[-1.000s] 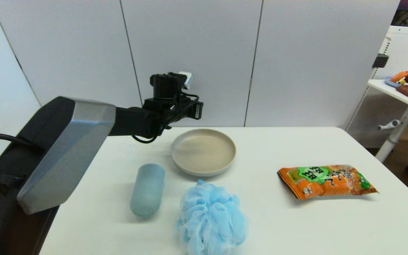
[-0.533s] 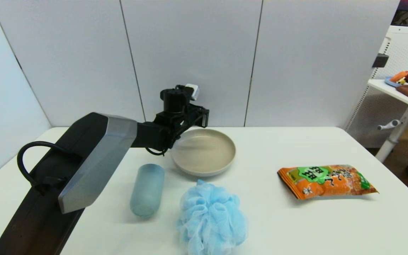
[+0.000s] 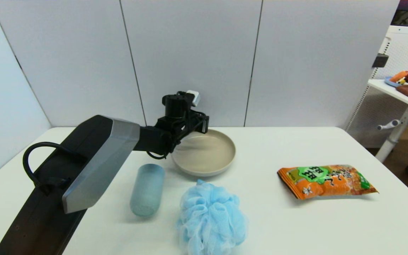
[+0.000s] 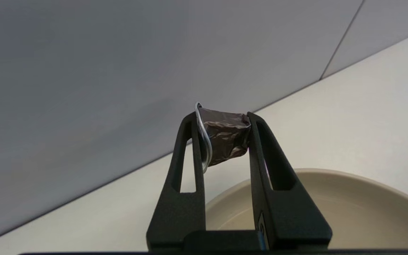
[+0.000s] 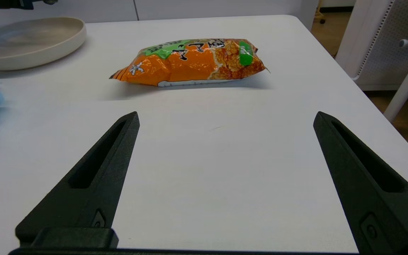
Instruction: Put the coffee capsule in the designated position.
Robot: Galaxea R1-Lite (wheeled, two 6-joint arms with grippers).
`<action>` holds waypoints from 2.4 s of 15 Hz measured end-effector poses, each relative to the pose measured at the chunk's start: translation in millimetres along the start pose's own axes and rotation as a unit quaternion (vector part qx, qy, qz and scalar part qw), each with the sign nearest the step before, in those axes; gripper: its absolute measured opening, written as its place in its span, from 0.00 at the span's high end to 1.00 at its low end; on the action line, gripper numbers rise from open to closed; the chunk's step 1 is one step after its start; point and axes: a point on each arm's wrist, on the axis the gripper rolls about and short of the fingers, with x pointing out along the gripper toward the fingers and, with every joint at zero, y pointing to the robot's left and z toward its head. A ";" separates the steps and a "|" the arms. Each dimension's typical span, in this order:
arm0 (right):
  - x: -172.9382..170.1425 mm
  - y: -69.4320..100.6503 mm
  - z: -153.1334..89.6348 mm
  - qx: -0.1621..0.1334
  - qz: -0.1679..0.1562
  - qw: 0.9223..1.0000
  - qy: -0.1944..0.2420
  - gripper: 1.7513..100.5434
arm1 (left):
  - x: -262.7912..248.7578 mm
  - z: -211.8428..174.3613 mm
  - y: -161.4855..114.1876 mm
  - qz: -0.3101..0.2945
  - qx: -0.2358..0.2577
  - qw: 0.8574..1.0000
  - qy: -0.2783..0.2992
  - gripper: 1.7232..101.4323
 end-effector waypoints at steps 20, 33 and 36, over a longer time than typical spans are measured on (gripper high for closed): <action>0.0 0.0 0.0 0.000 0.000 1.000 0.000 0.03 | -278.0 124.2 -2.4 0.009 -0.029 0.939 0.342 0.11; 0.0 0.0 0.0 0.000 0.000 1.000 0.000 0.03 | -521.4 -83.0 -45.2 0.217 0.059 0.972 -0.069 0.05; 0.0 0.0 0.0 0.000 0.000 1.000 0.000 0.03 | -530.1 -118.1 -54.2 0.252 0.053 0.964 -0.065 0.05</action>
